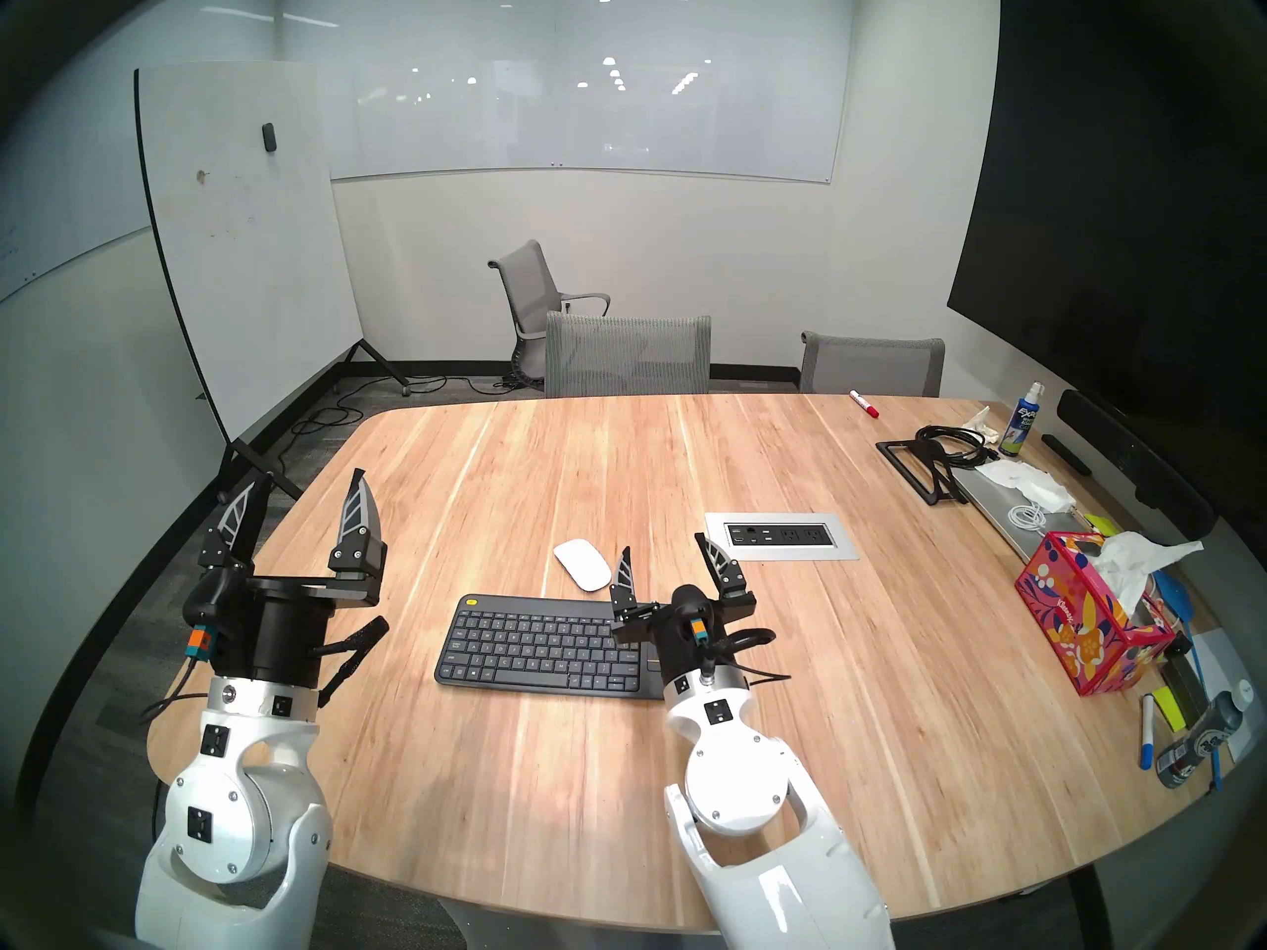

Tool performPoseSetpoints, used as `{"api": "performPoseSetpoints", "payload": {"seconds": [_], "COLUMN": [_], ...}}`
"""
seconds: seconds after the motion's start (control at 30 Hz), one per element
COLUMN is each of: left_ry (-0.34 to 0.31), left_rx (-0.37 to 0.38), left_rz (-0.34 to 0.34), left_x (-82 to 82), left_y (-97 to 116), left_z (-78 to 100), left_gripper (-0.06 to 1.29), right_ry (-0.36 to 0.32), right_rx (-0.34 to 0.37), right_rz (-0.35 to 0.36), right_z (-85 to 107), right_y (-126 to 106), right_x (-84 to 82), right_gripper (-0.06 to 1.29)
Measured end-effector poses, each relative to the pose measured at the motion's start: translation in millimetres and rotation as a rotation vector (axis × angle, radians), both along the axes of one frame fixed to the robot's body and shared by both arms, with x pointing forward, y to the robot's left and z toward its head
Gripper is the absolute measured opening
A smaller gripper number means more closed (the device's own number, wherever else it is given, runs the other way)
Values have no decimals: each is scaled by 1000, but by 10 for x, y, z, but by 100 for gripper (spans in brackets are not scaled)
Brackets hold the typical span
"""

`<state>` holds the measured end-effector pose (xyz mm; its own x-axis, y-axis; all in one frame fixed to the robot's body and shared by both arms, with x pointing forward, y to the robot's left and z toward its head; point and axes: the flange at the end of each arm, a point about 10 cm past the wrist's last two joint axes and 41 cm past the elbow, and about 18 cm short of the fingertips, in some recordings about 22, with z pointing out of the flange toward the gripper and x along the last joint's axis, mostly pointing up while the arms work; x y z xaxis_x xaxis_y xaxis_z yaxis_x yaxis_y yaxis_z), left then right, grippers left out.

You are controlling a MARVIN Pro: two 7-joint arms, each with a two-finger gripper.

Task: Put the mouse beside the keyboard

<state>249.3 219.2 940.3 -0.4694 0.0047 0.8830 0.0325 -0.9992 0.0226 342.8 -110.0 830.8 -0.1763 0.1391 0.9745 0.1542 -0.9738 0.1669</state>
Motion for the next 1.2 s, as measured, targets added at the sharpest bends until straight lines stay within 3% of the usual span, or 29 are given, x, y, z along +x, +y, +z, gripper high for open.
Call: {"api": "performPoseSetpoints", "payload": {"seconds": [0.5,1.2], "left_ry": [0,0], "left_rx": [0,0], "left_rz": [0,0], "left_x": [0,0], "left_y": [0,0], "left_z": [0,0], "left_gripper": [125,125], "right_ry": [81,139], "right_rx": [-50,-70], "right_rz": [-13,30], "right_z": [-163,-145], "right_y": [-80,67], "right_x": [412,685], "right_gripper": [123,123]}}
